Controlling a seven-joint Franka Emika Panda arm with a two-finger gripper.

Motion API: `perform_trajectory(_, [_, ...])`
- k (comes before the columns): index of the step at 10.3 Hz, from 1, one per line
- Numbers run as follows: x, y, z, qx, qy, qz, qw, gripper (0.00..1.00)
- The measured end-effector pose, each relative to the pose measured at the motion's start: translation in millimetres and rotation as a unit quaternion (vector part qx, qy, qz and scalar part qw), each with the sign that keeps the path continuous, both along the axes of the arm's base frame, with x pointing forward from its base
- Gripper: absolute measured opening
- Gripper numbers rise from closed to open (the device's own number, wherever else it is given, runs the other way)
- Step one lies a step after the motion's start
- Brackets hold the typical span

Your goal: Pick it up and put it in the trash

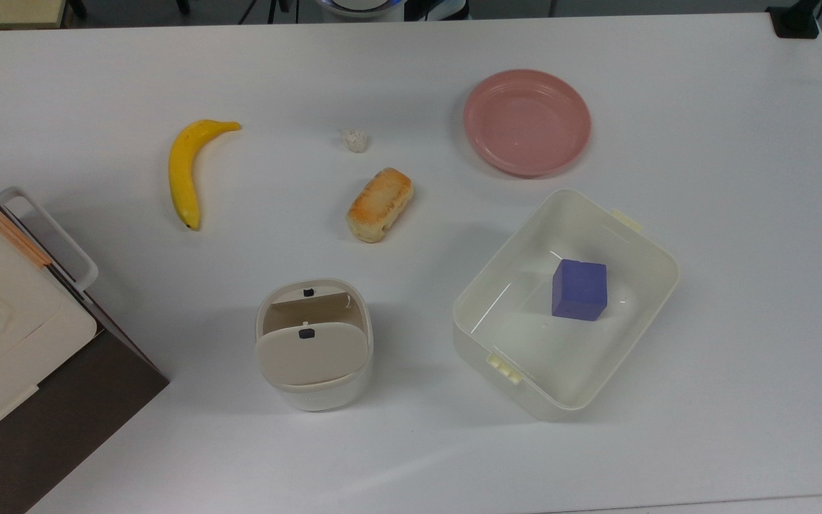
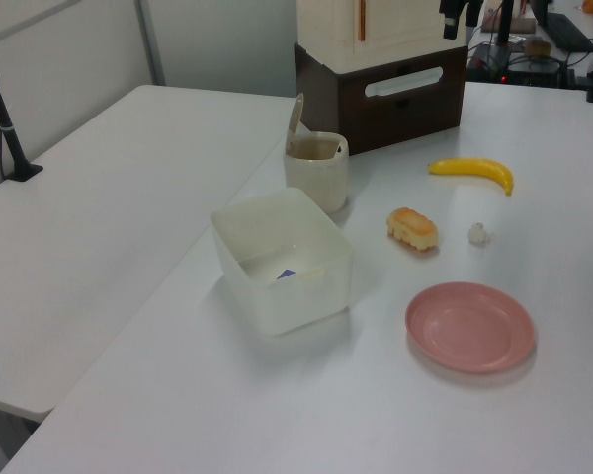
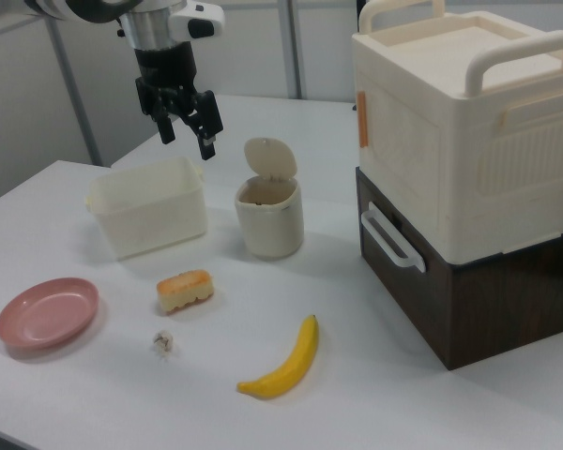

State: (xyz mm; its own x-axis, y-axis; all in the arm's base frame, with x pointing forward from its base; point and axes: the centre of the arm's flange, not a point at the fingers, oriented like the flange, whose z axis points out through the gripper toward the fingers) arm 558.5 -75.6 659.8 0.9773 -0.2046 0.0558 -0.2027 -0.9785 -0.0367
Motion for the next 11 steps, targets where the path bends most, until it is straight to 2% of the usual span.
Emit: perform_trajectory(11, [0.8, 5.1, -1.5, 0.001, 0.002, -0.003, 1.0000, 1.00])
